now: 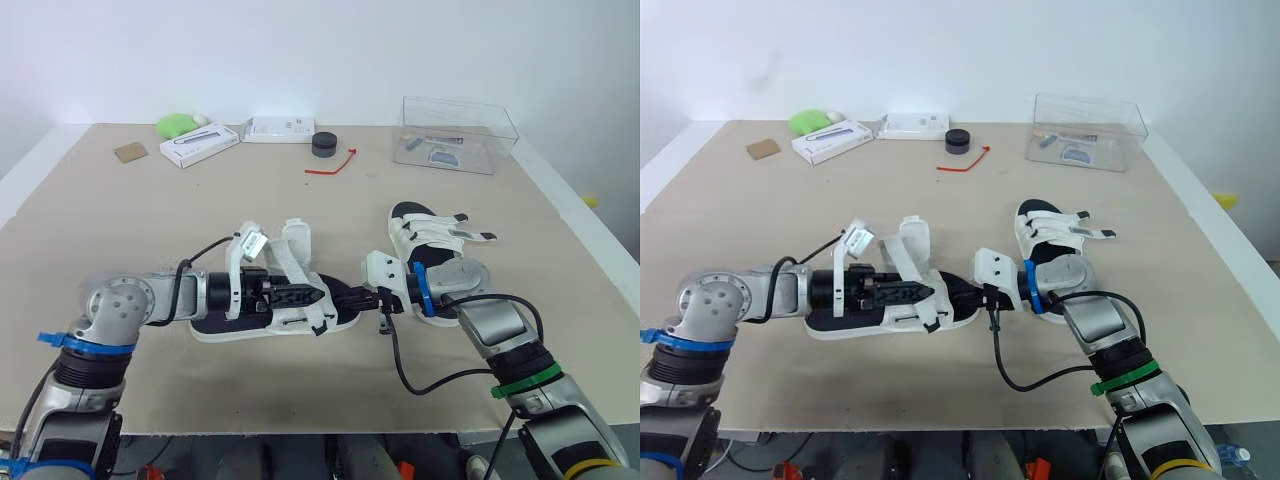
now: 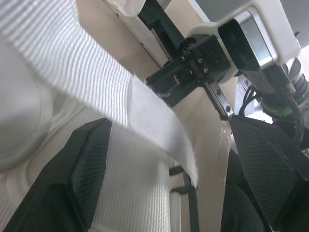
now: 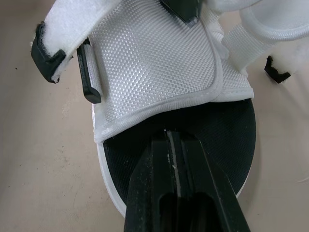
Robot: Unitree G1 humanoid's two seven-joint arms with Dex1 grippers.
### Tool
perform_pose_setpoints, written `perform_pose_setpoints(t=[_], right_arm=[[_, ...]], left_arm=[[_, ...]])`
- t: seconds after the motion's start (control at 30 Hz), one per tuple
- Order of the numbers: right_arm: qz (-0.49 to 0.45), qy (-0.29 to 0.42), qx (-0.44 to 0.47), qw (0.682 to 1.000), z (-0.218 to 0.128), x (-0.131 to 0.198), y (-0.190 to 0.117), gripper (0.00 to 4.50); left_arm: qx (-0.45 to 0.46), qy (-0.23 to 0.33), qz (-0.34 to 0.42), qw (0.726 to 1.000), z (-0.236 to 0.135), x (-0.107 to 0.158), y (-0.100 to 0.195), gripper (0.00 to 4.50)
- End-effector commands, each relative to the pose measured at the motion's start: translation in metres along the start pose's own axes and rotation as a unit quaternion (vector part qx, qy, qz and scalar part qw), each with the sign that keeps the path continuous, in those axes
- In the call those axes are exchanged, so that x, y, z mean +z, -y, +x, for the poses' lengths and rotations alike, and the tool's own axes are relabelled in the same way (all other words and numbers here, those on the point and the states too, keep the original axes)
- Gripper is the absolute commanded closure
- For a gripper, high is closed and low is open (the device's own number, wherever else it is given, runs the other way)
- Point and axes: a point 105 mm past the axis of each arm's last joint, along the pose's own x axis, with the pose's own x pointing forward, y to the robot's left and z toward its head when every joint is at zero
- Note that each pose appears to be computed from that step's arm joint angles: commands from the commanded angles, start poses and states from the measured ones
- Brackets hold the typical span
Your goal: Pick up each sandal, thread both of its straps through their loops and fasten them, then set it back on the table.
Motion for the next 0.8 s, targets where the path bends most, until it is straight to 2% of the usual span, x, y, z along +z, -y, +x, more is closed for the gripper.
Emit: perform_pose_setpoints(t=[0.03,0.07,0.1,0.13,0.17,0.2,0.23,0.3,0.33,0.6,0.8], right_arm=[[-0.007,-0.005,-0.007,1.0,-0.003,0.001,0.002,4.5],[-0.007,-0.005,-0.007,1.0,-0.003,0.0,0.002,4.5],[-0.007,-0.005,-0.008,1.0,-0.003,0.0,0.003,4.5],[-0.007,-0.006,-0.008,1.0,-0.003,0.0,0.003,4.5],[-0.007,-0.006,-0.009,1.0,-0.003,0.0,0.003,4.5],[-0.007,-0.006,-0.009,1.0,-0.003,0.0,0.003,4.5],[-0.007,-0.006,-0.01,1.0,-0.004,0.0,0.003,4.5],[-0.006,-0.008,-0.01,1.0,-0.004,-0.001,0.002,4.5],[-0.006,-0.008,-0.009,1.0,-0.004,-0.001,0.002,4.5],[-0.008,-0.008,-0.008,1.0,-0.003,0.0,0.002,4.5],[-0.008,-0.008,-0.004,1.0,-0.002,0.0,0.001,4.5]], left_arm=[[-0.008,0.005,0.012,1.0,0.0,0.007,0.004,1.11],[-0.009,0.003,0.014,1.0,0.0,0.007,0.004,1.36],[-0.009,-0.003,0.022,1.0,0.001,0.005,0.005,1.96],[-0.011,-0.008,0.027,1.0,0.001,0.003,0.005,1.96],[-0.015,-0.013,0.031,0.999,0.001,0.0,0.007,2.7],[-0.018,-0.017,0.033,0.999,0.001,-0.001,0.008,2.79],[-0.02,-0.018,0.034,0.999,0.001,-0.002,0.008,3.4],[-0.014,-0.01,0.032,0.999,0.001,0.0,0.005,3.92],[-0.015,0.001,0.025,1.0,0.0,0.005,0.003,4.37],[-0.049,0.051,0.005,0.997,-0.02,0.036,0.001,4.46],[-0.106,0.036,-0.004,0.994,-0.034,0.041,0.009,4.46]])
